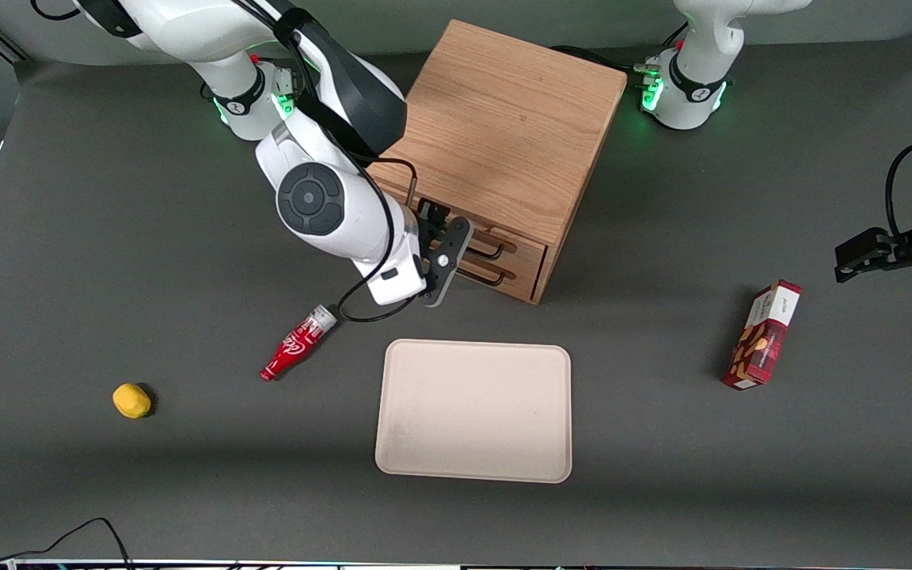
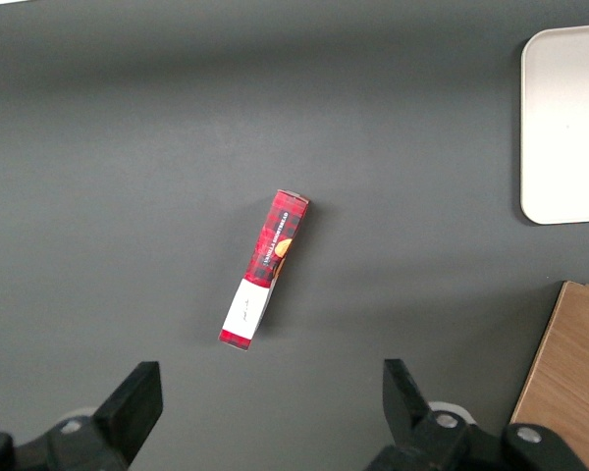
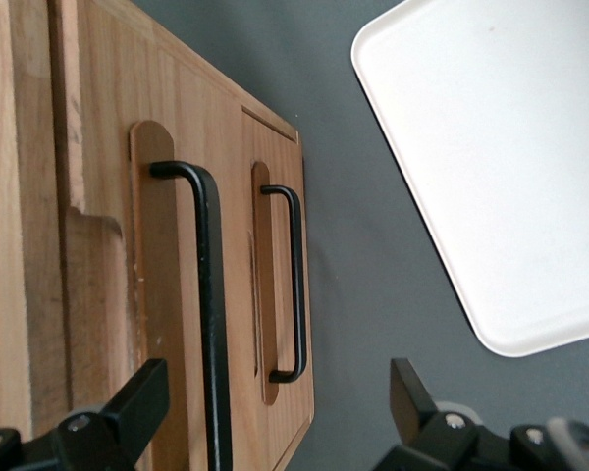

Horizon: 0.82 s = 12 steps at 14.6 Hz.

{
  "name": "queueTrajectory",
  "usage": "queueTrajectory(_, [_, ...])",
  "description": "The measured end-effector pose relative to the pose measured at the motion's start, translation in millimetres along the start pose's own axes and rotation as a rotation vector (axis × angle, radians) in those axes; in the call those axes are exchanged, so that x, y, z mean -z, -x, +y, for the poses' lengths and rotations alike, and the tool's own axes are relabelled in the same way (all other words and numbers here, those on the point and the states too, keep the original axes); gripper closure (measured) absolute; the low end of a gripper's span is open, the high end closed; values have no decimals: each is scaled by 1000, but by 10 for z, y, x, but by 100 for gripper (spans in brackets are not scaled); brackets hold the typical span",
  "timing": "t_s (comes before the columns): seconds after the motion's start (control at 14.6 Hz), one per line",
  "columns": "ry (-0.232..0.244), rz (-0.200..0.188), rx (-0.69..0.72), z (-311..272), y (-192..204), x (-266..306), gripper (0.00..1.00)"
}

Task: Open upper drawer
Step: 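Lower the open right gripper around the upper drawer handle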

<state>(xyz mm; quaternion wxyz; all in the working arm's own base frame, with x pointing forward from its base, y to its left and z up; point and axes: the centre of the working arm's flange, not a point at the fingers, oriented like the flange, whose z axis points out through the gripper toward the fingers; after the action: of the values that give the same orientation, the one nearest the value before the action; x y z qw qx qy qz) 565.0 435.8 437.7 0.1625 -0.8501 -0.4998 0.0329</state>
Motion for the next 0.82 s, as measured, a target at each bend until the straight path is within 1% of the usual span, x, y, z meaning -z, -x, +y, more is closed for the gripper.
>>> queueTrajectory(0.14, [0, 10, 3, 22, -31, -68, 0])
queueTrajectory(0.41, [-19, 6, 2, 89, -71, -313, 0])
queueTrajectory(0.62, [-18, 29, 23, 89, -132, -431, 0])
queueTrajectory(0.82, [-24, 26, 28, 136, -144, -560, 0])
